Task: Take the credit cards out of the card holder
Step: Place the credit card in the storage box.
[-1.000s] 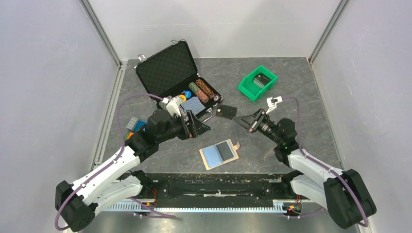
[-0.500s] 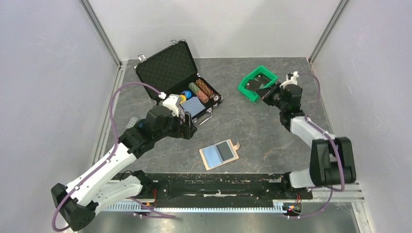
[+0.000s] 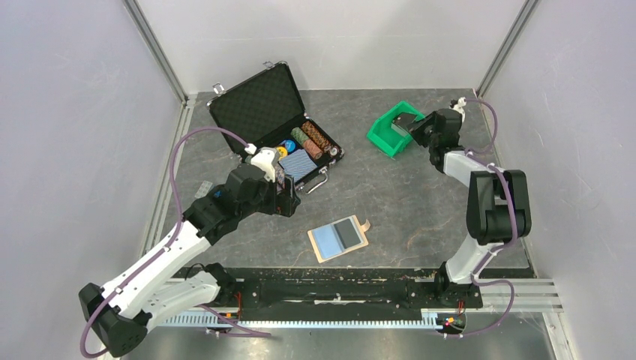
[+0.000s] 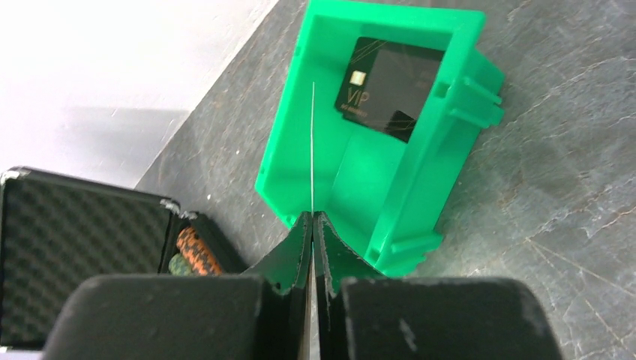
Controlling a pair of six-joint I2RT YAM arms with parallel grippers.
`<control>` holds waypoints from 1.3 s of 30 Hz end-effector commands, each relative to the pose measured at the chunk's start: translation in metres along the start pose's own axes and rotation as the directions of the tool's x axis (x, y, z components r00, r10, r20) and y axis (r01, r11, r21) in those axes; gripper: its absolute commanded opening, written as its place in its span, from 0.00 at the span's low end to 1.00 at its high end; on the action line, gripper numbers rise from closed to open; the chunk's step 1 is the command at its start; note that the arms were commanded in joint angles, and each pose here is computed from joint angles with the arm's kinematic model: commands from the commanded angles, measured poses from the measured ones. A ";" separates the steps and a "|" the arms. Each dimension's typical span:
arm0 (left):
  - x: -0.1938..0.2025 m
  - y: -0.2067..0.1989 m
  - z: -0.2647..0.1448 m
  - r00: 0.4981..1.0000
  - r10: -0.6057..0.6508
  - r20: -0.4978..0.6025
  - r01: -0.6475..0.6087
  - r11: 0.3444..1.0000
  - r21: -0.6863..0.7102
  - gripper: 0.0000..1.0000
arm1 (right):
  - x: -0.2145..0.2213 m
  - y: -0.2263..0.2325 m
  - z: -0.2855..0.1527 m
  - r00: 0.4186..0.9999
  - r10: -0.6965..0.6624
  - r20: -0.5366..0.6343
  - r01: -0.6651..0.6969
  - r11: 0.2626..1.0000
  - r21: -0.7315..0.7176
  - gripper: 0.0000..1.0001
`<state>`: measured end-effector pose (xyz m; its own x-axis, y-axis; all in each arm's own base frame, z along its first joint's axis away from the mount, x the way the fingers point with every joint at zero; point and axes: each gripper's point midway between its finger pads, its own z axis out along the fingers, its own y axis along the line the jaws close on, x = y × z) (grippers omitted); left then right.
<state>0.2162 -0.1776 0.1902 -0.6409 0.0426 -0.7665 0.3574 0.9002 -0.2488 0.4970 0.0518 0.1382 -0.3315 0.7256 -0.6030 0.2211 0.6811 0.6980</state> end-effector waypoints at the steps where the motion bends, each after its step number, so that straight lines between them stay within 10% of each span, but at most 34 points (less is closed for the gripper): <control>1: -0.014 0.002 -0.010 0.997 0.058 0.054 -0.058 0.998 -0.003 1.00 | -0.018 -0.004 0.020 0.996 0.062 0.064 -0.065 0.997 0.043 0.00; 39: -0.027 0.004 -0.026 0.986 0.064 0.152 -0.065 0.998 0.006 1.00 | -0.019 -0.015 0.055 0.961 0.247 0.123 -0.254 0.966 0.048 0.00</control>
<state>0.2111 -0.1675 0.2168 -0.5648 -0.0127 -0.8251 0.3665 0.8920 -0.2646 0.5460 0.0396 0.1130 -0.2020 0.8671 -0.4553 0.3516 0.4981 0.7927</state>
